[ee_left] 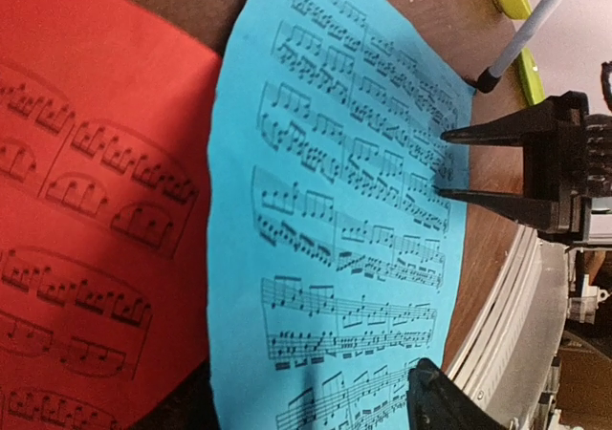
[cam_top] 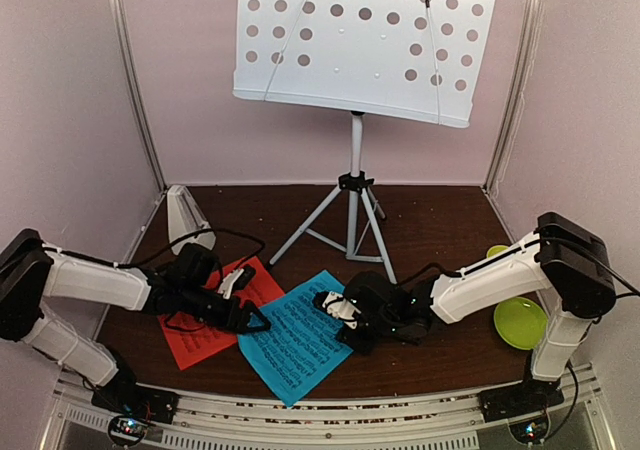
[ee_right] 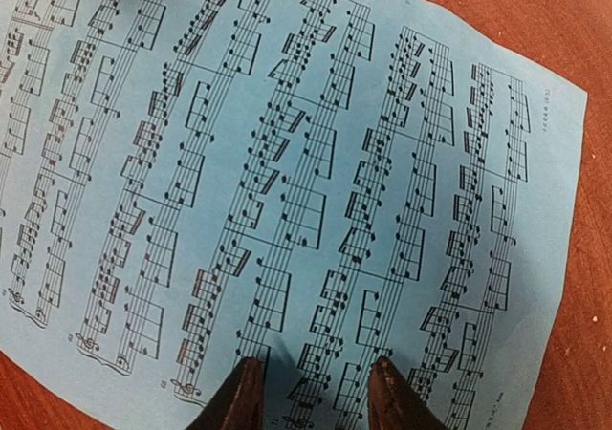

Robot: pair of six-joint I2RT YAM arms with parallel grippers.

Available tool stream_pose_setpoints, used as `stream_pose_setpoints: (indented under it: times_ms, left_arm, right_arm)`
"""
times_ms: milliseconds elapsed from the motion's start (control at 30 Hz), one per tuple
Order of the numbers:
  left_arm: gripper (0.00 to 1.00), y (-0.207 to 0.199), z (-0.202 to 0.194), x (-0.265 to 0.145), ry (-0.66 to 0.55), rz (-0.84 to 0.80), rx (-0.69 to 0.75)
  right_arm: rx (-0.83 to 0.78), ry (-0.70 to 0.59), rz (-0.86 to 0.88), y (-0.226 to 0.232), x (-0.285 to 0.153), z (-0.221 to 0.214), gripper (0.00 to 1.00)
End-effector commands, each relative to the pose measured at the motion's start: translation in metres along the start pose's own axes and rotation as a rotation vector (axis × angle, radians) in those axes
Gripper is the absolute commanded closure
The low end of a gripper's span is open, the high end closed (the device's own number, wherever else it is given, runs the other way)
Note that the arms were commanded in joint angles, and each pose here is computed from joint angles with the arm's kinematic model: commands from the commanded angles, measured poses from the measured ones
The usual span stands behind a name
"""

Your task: Set up the instrument practice props

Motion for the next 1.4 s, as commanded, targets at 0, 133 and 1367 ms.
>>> stream_pose_setpoints:
  times_ms: [0,133,1367]
  left_arm:
    - [0.32,-0.009,0.029,0.005,-0.039,-0.073,0.111]
    - [0.4,-0.013,0.044,0.015,-0.024,-0.142,0.138]
    - [1.0,-0.118,0.019,-0.075,-0.354,0.114,0.847]
  right_arm:
    - [-0.03,0.13,-0.045,-0.01,0.009,-0.03,0.62]
    - [-0.029,0.126,-0.049,-0.011,0.008,-0.031,0.62]
    - [0.226,-0.641,0.011,-0.029,-0.171,0.009,0.14]
Point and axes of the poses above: each gripper's point midway between its finger pads, its own x axis out along the fingers, its own y axis along the line the jaws close on, z = x × y, the point moved 10 cm from there along -x, back along the fingers, and after that the axes turned 10 degrees about x, right-handed, at the moved point
